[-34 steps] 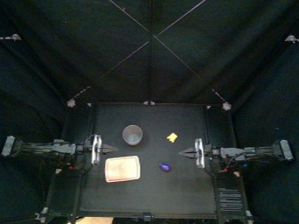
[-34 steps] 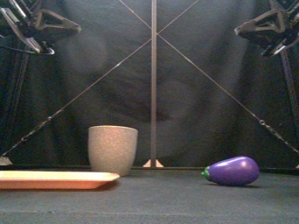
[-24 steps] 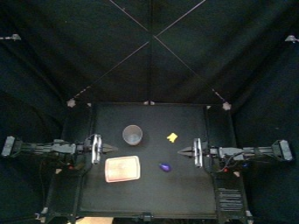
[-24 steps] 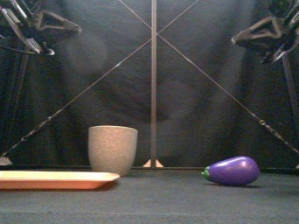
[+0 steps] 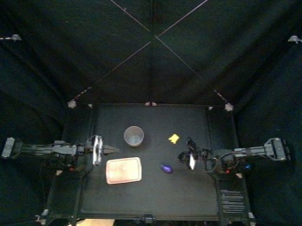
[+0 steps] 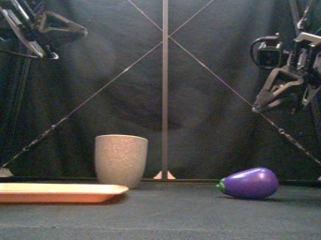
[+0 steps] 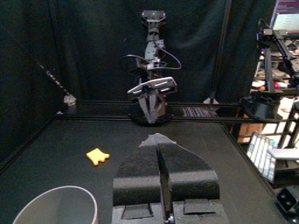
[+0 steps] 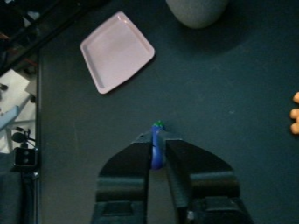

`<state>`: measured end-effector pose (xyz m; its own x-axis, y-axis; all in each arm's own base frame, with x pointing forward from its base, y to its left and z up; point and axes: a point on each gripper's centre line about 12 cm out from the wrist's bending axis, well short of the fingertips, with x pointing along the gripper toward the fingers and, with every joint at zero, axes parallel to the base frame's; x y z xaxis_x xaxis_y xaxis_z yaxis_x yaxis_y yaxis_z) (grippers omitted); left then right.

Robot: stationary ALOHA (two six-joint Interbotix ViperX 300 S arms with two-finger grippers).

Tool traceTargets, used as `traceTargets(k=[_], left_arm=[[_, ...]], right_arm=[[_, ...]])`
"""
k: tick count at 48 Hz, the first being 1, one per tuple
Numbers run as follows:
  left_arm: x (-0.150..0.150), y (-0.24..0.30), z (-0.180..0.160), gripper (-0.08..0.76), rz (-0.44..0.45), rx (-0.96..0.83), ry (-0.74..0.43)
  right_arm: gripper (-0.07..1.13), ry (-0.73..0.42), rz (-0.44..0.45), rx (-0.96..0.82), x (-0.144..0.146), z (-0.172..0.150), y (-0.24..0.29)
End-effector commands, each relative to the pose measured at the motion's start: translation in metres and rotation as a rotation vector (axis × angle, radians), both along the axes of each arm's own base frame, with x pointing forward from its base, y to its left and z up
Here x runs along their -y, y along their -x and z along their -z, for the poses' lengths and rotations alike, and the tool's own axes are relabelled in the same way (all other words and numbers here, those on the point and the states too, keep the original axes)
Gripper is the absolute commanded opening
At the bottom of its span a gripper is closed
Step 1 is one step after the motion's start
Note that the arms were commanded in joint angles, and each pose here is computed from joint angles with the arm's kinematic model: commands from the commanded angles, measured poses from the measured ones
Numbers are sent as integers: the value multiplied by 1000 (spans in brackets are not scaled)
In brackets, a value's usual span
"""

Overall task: Pick the eggplant then place it in the grey bowl
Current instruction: Pick the eggplant

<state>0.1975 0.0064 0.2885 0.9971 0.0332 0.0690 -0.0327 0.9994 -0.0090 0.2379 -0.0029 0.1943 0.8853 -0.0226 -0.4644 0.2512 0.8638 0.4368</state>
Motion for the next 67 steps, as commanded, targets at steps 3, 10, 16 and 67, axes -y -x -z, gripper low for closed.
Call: traceTargets(k=[3, 10, 16, 67], left_arm=[[0, -2, -7, -33, -2, 18, -1], [-1, -2, -6, -33, -3, 17, 2], [-1, -1, -3, -33, -3, 9, 1], [-1, 0, 1, -33, -3, 2, 1]], right_arm=[[885, -5, -10, -31, -3, 2, -18], [1055, -8, -18, -107, -6, 20, -32], [1048, -9, -22, -170, -8, 36, -41], [622, -14, -92, -372, -39, 95, -87]])
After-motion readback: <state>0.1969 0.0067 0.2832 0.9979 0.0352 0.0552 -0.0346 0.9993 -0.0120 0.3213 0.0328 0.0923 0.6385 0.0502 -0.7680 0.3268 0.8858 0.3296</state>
